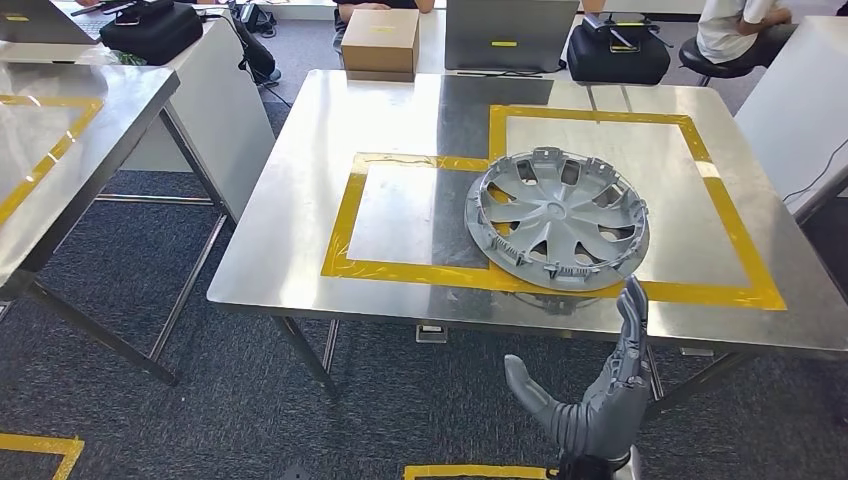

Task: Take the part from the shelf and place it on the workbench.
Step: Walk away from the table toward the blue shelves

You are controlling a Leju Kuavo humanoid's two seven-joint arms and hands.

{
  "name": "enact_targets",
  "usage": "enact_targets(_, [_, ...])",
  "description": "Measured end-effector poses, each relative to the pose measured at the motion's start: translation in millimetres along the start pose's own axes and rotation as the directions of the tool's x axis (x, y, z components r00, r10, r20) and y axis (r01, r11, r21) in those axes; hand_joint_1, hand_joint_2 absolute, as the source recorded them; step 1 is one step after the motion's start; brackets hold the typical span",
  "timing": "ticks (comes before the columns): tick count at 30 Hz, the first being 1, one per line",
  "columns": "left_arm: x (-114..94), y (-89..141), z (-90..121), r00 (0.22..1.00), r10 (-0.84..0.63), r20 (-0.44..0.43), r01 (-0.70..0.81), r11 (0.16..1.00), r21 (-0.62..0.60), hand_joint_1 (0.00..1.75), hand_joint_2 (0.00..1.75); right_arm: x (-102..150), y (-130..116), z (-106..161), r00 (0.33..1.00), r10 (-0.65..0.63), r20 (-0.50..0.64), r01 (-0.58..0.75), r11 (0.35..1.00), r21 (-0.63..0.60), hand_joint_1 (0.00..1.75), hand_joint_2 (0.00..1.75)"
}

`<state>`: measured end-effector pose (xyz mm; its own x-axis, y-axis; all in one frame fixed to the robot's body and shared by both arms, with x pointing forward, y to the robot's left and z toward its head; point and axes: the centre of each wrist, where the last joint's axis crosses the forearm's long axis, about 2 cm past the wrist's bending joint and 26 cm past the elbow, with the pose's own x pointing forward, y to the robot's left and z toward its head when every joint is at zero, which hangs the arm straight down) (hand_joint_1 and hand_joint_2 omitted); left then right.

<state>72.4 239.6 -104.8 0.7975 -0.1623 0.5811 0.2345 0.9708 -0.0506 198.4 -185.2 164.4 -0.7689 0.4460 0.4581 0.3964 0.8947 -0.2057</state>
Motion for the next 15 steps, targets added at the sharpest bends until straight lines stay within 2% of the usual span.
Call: enact_targets(15, [6.6, -1.6, -3.0, 1.000, 0.000, -0.005, 0.000, 1.000, -0.015, 0.00, 0.00, -0.1, -1.5, -0.4, 1.000, 0.012, 0.005, -0.012, 1.000, -0.001, 0.00, 1.75])
